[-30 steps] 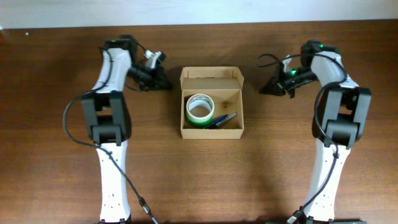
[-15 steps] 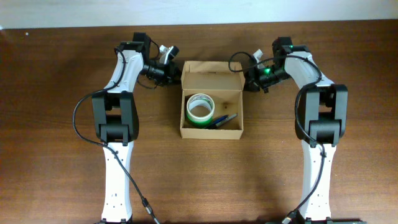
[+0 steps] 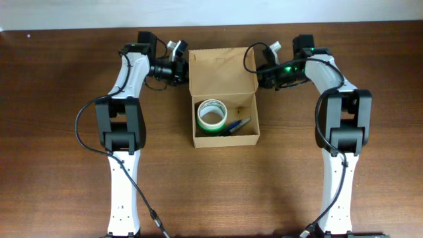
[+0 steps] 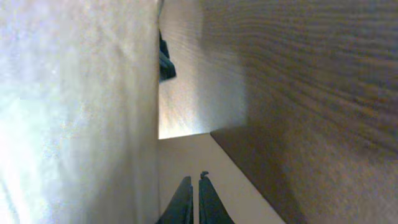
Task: Pack container
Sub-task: 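Bring both grippers to the box lid flaps on either side, then swing the lid over with both grippers to close the box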
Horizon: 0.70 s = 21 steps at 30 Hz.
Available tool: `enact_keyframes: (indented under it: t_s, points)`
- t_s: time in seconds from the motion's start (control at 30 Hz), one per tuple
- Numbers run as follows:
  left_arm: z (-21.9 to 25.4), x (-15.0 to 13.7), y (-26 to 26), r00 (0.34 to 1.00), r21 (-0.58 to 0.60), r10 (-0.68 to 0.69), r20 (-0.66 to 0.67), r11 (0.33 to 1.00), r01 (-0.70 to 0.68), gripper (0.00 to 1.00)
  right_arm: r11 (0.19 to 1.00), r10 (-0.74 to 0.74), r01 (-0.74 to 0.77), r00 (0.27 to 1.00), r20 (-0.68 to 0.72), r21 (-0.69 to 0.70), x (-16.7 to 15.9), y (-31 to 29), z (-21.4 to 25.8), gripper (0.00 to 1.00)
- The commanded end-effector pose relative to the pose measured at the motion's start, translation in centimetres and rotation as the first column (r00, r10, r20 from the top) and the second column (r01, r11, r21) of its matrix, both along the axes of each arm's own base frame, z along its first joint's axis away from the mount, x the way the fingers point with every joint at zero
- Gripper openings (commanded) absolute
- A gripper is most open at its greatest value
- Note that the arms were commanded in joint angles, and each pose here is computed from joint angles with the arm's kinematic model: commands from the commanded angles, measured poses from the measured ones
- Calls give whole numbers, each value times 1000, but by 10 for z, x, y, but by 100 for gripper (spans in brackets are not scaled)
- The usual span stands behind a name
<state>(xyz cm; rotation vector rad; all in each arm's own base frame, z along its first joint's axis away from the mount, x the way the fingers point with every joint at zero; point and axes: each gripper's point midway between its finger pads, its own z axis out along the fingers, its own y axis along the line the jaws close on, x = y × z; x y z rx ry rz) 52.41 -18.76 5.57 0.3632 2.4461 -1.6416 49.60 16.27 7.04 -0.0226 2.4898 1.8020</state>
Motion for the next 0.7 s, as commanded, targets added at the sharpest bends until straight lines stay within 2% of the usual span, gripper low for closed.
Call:
enact_keyframes:
  t_s: [0.0, 0.1, 0.2, 0.4, 0.67]
  points:
    - [53, 10, 4, 986, 37, -7, 167, 999, 1, 2, 1000, 14, -11, 988, 153, -17, 4, -2, 52, 4]
    - [89, 2, -10, 963, 72, -51, 264, 997, 33, 2, 998, 19, -4, 976, 217, -68, 2, 0, 78, 4]
    - [110, -8, -21, 952, 87, -79, 296, 995, 55, 2, 992, 21, 14, 963, 267, -128, 0, -2, 96, 4]
    - [128, -23, -17, 956, 196, -87, 281, 980, 32, 2, 974, 42, 35, 943, 329, -225, -13, -6, 127, 4]
    - [136, -59, 2, 973, 345, -124, 196, 937, 50, 2, 927, 150, -43, 953, 262, -373, -53, -2, 122, 4]
